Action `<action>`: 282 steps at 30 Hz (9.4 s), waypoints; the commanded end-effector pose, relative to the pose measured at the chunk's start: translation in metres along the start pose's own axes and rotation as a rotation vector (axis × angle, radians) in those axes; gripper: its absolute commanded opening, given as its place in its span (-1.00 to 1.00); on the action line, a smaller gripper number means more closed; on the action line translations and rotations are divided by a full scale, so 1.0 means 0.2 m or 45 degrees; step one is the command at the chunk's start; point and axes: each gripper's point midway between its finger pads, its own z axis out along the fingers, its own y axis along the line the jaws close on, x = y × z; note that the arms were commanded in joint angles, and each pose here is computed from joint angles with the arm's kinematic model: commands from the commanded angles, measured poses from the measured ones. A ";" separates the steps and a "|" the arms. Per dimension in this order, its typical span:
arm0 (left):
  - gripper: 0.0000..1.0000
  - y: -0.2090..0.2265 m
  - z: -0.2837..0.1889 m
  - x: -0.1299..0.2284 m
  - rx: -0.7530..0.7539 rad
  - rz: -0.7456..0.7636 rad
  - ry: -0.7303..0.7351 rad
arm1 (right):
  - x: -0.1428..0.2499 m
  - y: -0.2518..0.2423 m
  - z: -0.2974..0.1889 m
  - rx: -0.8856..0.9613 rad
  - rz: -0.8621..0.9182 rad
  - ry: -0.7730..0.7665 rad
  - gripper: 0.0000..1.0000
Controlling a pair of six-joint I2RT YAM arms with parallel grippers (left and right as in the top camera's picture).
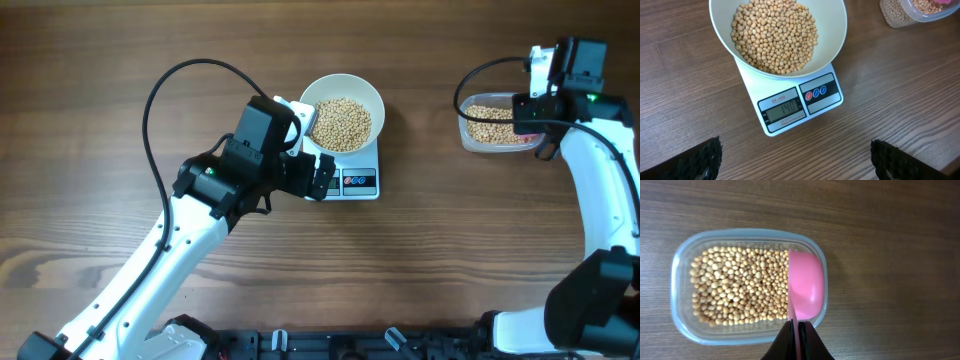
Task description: Scoop item into bowl and weigh 150g on scale
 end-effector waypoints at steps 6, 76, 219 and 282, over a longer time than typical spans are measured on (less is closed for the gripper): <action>1.00 0.01 -0.02 -0.04 -0.007 -0.011 -0.030 | 0.04 0.02 0.12 0.014 -0.022 0.083 -0.92; 1.00 0.01 -0.02 -0.04 -0.007 -0.011 -0.030 | 0.06 0.30 0.11 -0.888 0.373 0.038 -0.91; 1.00 0.01 -0.02 -0.04 -0.007 -0.011 -0.030 | -0.40 1.43 -0.72 -0.409 -0.911 -0.788 -0.91; 1.00 0.01 -0.02 -0.04 -0.007 -0.011 -0.030 | 0.02 0.04 0.15 0.084 -0.036 0.099 -0.91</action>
